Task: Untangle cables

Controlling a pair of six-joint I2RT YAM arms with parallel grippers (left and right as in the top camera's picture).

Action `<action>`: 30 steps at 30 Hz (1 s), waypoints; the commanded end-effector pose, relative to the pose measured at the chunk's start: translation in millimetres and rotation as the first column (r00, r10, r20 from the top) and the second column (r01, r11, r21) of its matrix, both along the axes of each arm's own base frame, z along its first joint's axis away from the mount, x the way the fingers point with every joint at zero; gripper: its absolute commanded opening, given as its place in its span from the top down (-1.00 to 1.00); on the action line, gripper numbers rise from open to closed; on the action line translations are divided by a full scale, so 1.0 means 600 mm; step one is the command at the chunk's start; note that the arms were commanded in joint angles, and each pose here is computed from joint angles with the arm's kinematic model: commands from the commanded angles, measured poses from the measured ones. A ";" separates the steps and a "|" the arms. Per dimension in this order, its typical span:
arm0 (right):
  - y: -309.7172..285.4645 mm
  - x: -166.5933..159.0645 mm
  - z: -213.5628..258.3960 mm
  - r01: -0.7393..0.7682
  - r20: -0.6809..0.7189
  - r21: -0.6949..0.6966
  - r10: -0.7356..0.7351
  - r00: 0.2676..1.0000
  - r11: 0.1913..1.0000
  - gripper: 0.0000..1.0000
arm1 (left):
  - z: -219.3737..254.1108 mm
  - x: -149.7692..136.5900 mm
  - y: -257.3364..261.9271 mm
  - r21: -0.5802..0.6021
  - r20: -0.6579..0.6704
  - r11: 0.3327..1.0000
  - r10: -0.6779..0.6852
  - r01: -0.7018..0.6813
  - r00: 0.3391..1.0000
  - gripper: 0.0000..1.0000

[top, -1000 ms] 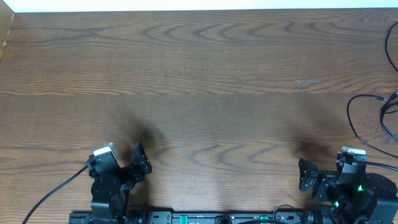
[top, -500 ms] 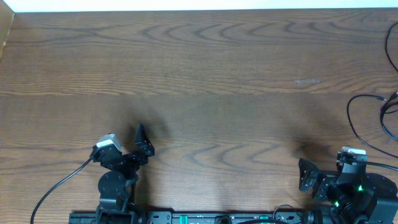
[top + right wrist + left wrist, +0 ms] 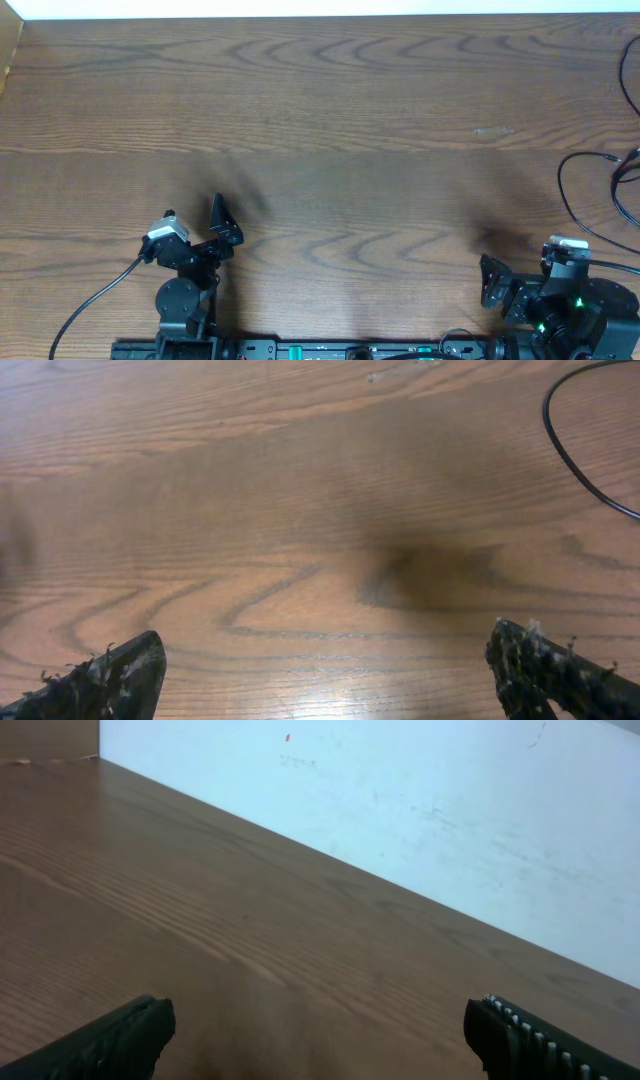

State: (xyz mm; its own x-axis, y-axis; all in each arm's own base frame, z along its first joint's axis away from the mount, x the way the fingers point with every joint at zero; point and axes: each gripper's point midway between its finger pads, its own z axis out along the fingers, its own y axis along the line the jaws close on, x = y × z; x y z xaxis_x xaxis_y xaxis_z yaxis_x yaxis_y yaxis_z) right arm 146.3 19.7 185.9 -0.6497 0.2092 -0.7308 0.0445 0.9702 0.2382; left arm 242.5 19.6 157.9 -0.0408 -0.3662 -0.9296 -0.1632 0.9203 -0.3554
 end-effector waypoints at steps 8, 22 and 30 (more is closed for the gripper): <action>0.000 -0.001 -0.002 0.004 -0.004 0.004 -0.004 1.000 1.000 -0.98 | -0.031 0.000 0.002 0.164 -0.069 0.986 -0.008 0.019 0.998 -0.95; 0.000 0.000 -0.002 0.004 -0.004 0.004 -0.004 1.000 1.000 -0.99 | -0.030 0.000 0.004 0.397 -0.108 0.916 -0.014 0.056 0.994 -0.96; 0.000 -0.001 -0.002 0.004 -0.004 0.004 -0.004 1.000 1.000 -0.99 | -0.029 0.000 0.004 0.396 -0.105 0.917 -0.015 0.055 0.994 -0.96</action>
